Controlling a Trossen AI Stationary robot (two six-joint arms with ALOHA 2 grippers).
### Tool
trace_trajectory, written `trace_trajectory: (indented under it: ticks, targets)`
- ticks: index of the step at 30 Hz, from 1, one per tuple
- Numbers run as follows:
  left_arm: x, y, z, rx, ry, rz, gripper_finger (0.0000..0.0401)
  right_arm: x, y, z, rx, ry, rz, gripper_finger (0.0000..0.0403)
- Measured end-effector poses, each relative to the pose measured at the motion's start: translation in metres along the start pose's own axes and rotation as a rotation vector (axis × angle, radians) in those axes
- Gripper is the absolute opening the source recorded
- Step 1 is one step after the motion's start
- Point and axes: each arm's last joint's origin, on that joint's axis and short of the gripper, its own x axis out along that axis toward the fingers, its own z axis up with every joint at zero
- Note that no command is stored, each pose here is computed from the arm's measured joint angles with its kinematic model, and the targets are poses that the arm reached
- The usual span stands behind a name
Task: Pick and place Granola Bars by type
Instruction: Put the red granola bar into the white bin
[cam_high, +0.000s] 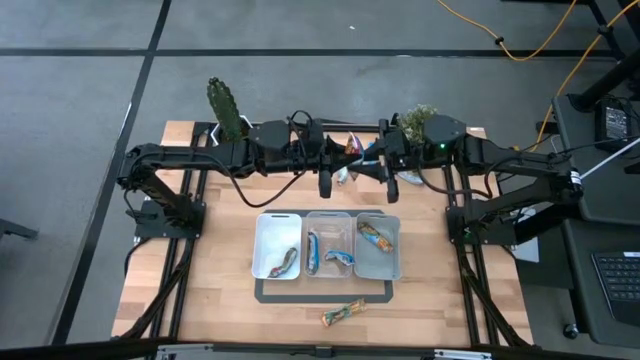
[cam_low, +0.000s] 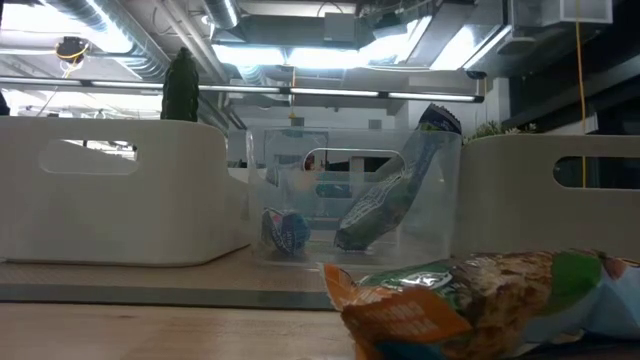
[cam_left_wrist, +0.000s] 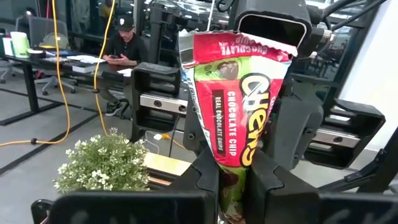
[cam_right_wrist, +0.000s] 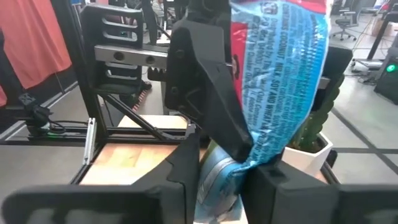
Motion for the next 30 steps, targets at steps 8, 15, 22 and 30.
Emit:
trace_trajectory:
  ticks: [8,15,22,30]
  targets:
    - [0.001,0.002,-0.002,0.004,0.013,0.004,0.0021,-0.004,0.0,0.003,-0.04,0.058,-0.049,0.0197]
    - [0.001,0.001,-0.004,0.01,0.027,0.023,0.0021,-0.026,-0.006,0.018,-0.103,0.193,-0.32,0.0293]
    - [-0.012,-0.009,0.004,0.004,0.034,-0.055,0.0021,-0.062,-0.008,0.017,-0.059,0.409,-0.583,0.0311]
    - [-0.069,-0.028,0.01,-0.042,0.257,-0.055,0.0021,-0.122,0.012,-0.017,0.349,0.704,-0.565,0.0311]
